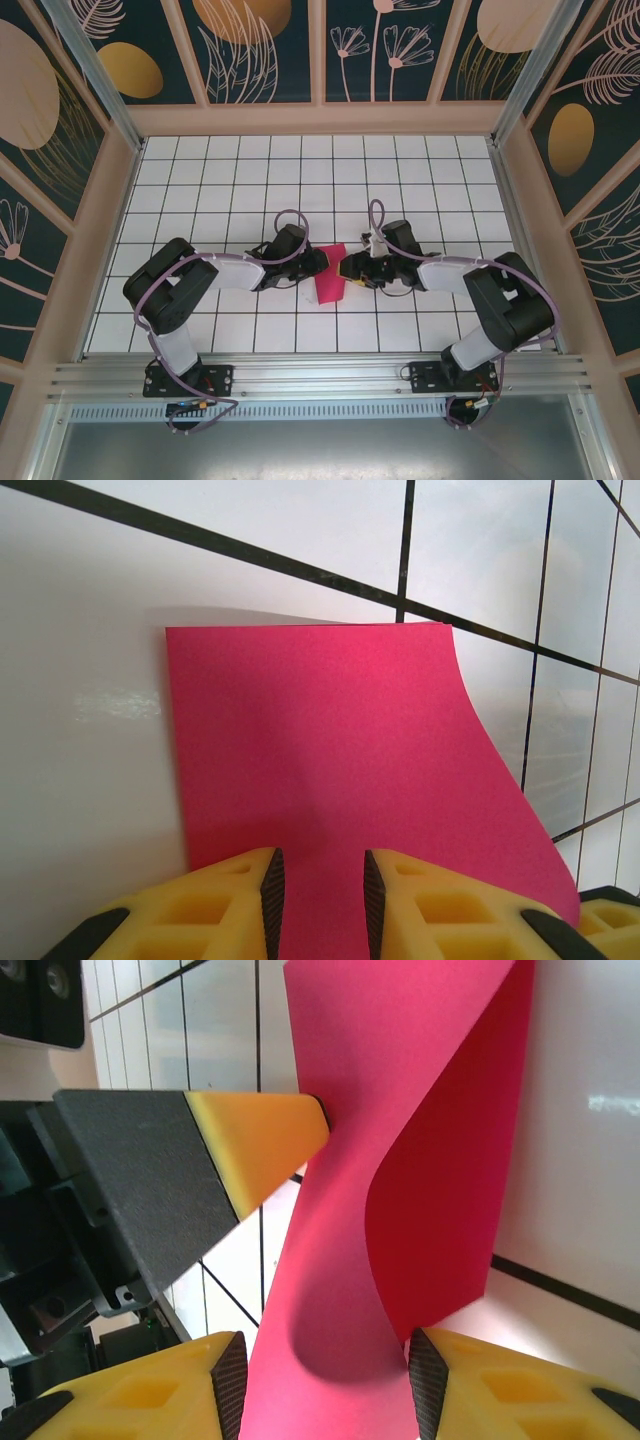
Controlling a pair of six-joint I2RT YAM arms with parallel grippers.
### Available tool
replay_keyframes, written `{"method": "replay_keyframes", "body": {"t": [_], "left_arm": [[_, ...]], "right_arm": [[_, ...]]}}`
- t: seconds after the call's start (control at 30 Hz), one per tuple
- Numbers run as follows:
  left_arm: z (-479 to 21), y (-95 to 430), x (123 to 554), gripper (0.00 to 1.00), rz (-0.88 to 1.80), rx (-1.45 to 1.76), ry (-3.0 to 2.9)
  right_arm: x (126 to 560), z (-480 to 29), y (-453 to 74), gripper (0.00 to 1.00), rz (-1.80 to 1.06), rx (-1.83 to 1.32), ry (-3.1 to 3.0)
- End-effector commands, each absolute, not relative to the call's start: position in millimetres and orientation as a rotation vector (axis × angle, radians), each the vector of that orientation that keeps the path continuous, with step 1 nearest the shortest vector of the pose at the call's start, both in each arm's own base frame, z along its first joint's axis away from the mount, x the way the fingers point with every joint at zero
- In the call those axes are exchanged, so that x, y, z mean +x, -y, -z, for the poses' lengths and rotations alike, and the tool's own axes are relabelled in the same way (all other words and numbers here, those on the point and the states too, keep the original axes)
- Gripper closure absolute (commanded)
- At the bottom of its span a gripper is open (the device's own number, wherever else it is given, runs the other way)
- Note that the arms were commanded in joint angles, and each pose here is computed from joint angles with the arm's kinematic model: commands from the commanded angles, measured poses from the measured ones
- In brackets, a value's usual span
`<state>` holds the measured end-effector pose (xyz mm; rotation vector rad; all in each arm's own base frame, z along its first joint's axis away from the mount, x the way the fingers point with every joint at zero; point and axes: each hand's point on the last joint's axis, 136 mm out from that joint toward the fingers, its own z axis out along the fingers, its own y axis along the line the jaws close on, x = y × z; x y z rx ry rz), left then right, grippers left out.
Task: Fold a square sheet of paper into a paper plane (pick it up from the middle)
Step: Third fold the triangle at the center of the table.
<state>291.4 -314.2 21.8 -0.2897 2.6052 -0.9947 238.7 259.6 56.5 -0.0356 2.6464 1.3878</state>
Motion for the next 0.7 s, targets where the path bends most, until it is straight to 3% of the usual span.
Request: {"method": "replay_keyframes", "body": {"t": [0.0,0.43,0.5,0.67], "left_arm": [[-4,310,274,0.69,0.98,-0.259,-2.685],[-3,310,274,0.69,0.976,-0.26,-2.686],[-3,310,273,0.69,0.978,-0.261,-2.687],[-14,314,276,0.69,1.005,-0.223,-2.659]], "right_arm": [[251,-69,-266,0.51,-1.424,-0.091,-2.579],[238,-65,-253,0.55,-1.38,-0.091,-2.621],[235,-61,-249,0.6,-1.356,-0.077,-2.647],[233,-45,-243,0.81,-1.288,-0.043,-2.709]]}}
